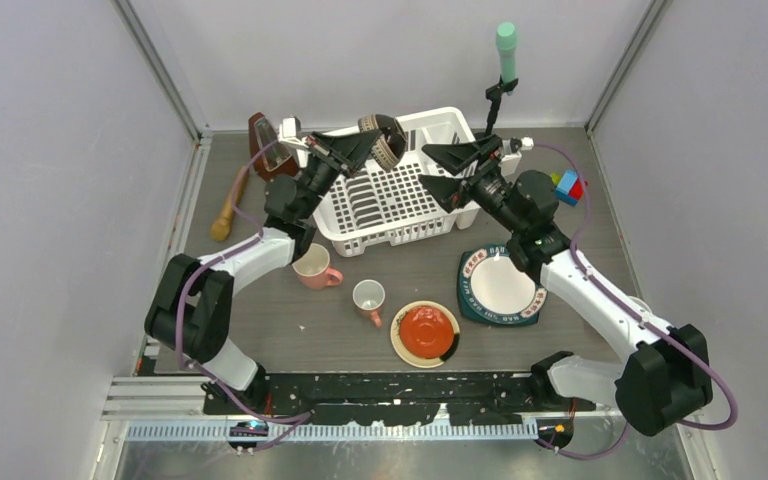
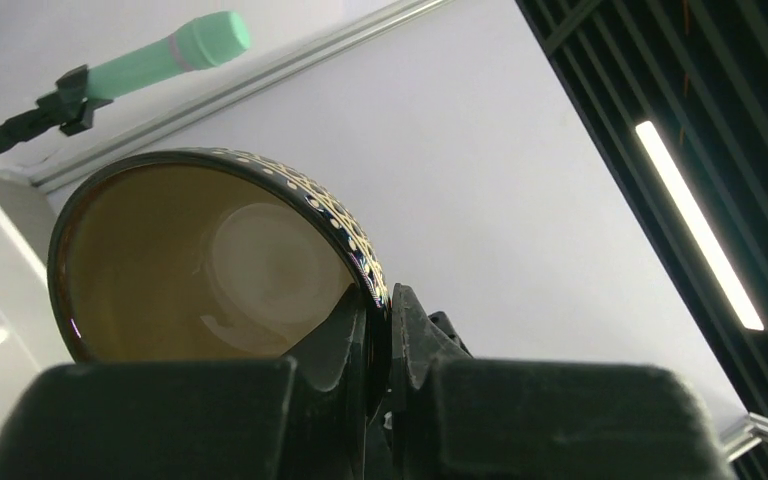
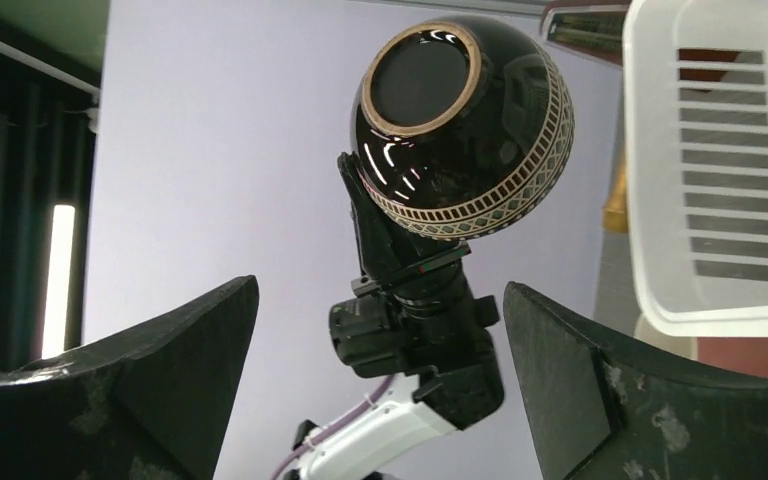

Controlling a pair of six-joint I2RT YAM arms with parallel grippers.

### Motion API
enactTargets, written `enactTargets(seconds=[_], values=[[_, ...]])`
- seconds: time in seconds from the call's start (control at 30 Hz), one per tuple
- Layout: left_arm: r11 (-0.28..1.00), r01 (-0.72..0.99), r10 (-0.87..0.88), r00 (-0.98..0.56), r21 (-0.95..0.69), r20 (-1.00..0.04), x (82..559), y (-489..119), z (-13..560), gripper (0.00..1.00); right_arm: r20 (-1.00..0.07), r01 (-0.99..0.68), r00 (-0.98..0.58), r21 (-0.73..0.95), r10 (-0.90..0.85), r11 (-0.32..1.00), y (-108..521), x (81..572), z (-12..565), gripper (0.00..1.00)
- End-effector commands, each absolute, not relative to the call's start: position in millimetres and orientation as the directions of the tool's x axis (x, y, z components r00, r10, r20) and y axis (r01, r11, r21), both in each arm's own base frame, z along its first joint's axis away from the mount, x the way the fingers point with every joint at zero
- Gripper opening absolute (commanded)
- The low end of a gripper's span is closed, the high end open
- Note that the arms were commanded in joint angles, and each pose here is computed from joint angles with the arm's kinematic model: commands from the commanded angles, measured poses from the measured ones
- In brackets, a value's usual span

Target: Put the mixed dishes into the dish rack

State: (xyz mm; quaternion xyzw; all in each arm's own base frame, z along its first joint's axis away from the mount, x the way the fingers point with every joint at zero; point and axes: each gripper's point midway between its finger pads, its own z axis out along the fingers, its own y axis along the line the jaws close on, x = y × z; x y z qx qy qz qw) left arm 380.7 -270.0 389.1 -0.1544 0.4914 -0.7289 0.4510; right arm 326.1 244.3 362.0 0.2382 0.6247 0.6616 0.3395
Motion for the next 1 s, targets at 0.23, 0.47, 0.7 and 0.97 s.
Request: enactTargets(seconds=[0.23, 0.47, 0.7, 0.97], values=[[-0.205, 0.799, -0.881, -0.402, -0.565, -0.248, 327, -236, 499, 0.0, 0.391, 0.065, -0.553, 0.9, 0.736, -0.43, 244, 356, 392, 1.0], [-0.194, 0.831, -0.887, -0.376, -0.522, -0.267, 323, -236, 515, 0.0, 0.527, 0.129, -0.568, 0.816, 0.632, -0.564, 266, 364, 405, 1.0], [-0.208, 0.821, -0.883, -0.392, -0.532, -0.259, 327, -238, 513, 0.0, 0.552, 0.103, -0.576, 0.781, 0.603, -0.616, 271, 371, 416, 1.0], [-0.204, 0.823, -0.879, -0.392, -0.53, -0.27, 329, -240, 512, 0.0, 0.505, 0.122, -0.545, 0.838, 0.669, -0.532, 274, 372, 414, 1.0]])
